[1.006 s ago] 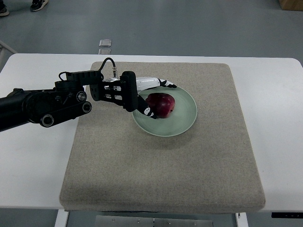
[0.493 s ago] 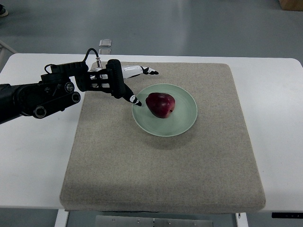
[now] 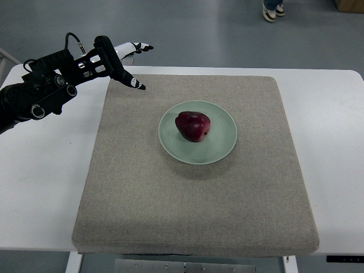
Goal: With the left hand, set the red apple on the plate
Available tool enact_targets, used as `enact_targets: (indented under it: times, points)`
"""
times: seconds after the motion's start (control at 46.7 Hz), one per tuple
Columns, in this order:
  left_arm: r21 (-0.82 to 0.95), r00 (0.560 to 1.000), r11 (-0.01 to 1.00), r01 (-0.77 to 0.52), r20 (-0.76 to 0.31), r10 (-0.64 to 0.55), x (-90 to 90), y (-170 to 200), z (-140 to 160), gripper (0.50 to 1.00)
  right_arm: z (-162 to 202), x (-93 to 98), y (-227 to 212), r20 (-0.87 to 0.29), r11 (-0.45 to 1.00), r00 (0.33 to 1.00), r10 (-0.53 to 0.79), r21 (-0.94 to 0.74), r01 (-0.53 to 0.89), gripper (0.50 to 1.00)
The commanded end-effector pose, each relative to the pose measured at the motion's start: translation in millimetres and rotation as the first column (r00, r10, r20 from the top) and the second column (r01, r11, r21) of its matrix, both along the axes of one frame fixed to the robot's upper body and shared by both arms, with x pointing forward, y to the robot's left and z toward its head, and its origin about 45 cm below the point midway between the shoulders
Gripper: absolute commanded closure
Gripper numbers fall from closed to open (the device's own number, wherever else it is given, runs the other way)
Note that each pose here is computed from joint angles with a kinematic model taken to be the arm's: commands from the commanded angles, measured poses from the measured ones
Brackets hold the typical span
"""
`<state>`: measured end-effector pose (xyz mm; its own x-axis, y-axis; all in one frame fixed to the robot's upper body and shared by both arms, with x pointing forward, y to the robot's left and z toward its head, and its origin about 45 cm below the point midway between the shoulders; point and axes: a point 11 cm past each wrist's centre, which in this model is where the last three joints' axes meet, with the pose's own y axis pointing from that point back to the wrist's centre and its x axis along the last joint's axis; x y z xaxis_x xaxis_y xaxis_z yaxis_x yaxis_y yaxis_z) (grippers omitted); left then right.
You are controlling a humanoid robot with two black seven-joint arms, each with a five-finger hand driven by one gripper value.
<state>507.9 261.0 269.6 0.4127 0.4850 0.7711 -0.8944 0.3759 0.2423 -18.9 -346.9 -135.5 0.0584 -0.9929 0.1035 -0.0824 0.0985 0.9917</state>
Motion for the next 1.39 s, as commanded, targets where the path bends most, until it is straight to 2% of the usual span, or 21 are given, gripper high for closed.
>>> enact_targets:
  times: [0.0,0.128,0.3,0.471,0.6,0.749,0.835,0.985,1.092,1.37]
  points:
    - [-0.119,0.996,0.989,-0.084,-0.019,0.083,4.8,4,2,0.516,0,0.0,0,0.000,1.000,1.000,0.000,0.000,0.000,0.536]
    - [-0.281,0.970,0.928,-0.243,-0.069,0.234,11.7,13,1,0.516,0,0.0,0,0.000,1.000,1.000,0.001,0.000,-0.001,0.536]
    - [-0.450,0.882,0.759,-0.471,-0.221,0.416,16.0,29,-10,0.516,0,0.0,0,0.000,1.000,1.000,0.000,0.000,0.000,0.536]
    - [-0.576,0.825,0.594,-0.562,-0.331,0.459,17.8,37,-13,0.516,0,0.0,0,0.000,1.000,1.000,0.000,0.000,0.000,0.536]
    - [-0.669,0.799,0.454,-0.588,-0.392,0.456,21.0,47,-5,0.516,0,0.0,0,0.000,1.000,1.000,0.001,0.000,-0.001,0.536]
    - [-0.752,0.813,0.342,-0.563,-0.433,0.388,24.0,49,1,0.516,0,0.0,0,0.000,1.000,1.000,0.000,0.000,0.000,0.536]
    - [-0.770,0.802,0.274,-0.577,-0.470,0.368,18.8,54,-13,0.516,0,0.0,0,0.000,1.000,1.000,0.000,0.000,0.000,0.536]
    - [-0.792,0.804,0.207,-0.575,-0.498,0.326,15.6,49,-22,0.516,0,0.0,0,0.000,1.000,1.000,0.000,0.000,0.000,0.536]
    - [-0.814,0.809,0.150,-0.562,-0.502,0.304,16.4,52,-18,0.516,0,0.0,0,0.000,1.000,1.000,0.000,0.000,0.000,0.536]
    - [-0.854,0.856,0.144,-0.500,-0.462,0.232,15.4,54,-15,0.516,0,0.0,0,0.000,1.000,1.000,0.000,0.000,0.000,0.536]
